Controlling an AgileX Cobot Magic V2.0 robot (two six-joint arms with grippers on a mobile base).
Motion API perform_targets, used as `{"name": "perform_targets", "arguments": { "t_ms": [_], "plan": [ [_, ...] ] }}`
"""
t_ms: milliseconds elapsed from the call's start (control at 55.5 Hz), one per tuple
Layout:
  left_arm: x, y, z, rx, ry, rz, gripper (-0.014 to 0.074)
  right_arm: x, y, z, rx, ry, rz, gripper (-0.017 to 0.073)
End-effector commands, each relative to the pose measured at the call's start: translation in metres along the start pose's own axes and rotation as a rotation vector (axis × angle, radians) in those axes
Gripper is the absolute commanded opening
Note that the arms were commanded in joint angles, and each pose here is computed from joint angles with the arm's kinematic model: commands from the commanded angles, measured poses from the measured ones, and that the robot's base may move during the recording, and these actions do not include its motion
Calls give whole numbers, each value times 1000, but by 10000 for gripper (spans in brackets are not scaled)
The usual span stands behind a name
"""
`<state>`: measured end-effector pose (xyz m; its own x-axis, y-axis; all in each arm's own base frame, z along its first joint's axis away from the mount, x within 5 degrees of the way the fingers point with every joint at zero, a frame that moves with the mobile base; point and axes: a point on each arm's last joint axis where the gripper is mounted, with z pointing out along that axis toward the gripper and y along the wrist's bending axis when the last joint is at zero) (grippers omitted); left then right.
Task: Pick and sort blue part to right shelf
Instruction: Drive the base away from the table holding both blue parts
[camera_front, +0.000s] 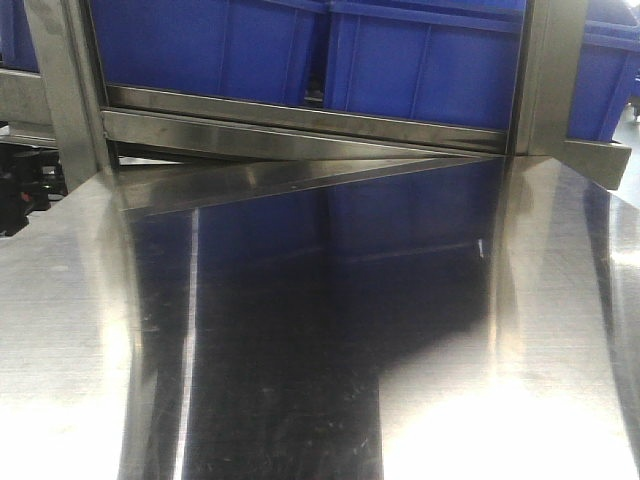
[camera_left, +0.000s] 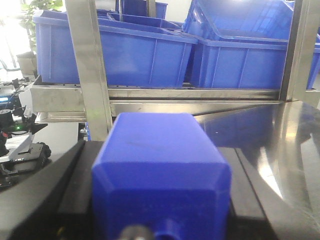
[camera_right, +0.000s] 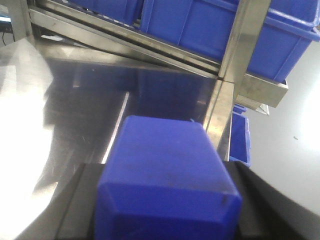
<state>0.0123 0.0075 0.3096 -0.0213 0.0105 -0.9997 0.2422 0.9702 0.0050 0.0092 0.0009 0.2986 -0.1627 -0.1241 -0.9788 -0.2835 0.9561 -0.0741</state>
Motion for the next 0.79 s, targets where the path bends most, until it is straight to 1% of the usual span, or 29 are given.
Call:
{"name": "perform_targets", "arguments": {
  "t_ms": [0,774],
  "plan": [
    [-15,0,-7,16,-121,-6,262,-20,-1,-2,14,-132,2,197],
    [-15,0,-7,16,-121,-6,262,-19,-1,-2,13,-127,2,197]
  ]
}}
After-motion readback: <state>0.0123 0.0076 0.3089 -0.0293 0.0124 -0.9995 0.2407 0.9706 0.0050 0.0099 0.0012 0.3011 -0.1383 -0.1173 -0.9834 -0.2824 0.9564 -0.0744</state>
